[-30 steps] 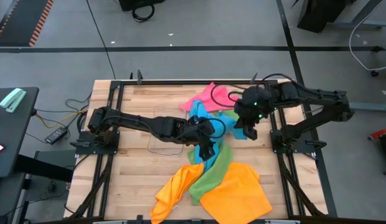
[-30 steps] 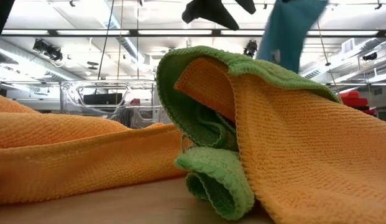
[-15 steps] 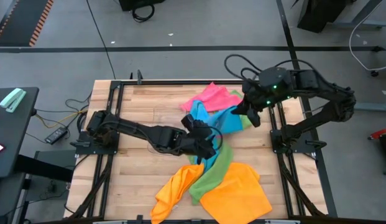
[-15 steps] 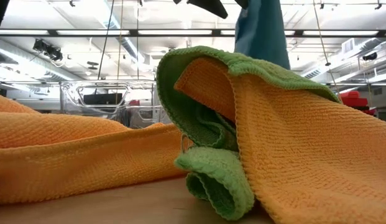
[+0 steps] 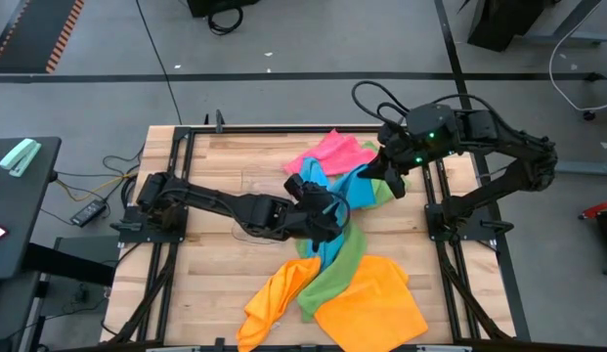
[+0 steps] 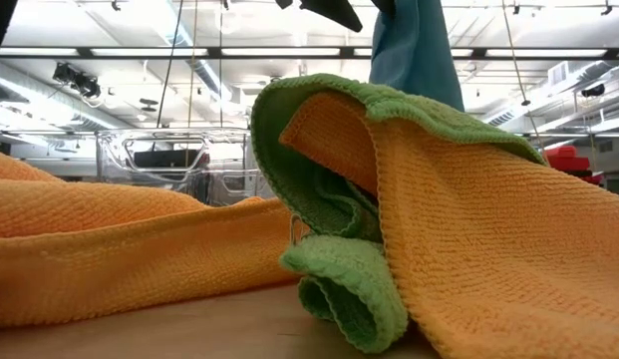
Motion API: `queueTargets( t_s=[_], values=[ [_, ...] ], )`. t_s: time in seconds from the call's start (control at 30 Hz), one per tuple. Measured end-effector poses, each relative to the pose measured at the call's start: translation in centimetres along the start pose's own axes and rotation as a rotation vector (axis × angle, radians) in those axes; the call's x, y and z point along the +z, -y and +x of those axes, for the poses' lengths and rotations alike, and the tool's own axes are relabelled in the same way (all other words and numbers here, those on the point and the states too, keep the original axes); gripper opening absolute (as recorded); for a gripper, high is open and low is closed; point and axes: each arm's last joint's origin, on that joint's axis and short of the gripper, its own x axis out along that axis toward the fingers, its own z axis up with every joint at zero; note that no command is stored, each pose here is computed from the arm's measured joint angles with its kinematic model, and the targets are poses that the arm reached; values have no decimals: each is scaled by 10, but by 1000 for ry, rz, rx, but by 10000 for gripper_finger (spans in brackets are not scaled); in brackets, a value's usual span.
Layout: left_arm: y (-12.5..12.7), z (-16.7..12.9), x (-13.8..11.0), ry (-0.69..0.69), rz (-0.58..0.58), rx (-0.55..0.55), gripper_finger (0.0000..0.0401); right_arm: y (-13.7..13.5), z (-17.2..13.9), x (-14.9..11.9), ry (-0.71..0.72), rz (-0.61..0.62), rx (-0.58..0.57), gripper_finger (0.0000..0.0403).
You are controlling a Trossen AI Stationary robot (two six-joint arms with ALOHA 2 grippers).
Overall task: Fold microfiber towels
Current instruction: Fold the left blue towel
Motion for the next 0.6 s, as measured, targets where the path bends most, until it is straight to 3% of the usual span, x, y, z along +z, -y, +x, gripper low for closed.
queueTargets(
  t_s=[0.3,0.6],
  values=[
    [-2,1,-3,-27,28,11,224,-1,0,2,15,4,11,12],
    [-7,6,-2,-43,34,23,147,-2,0,1,3,-3,34,12]
  ],
)
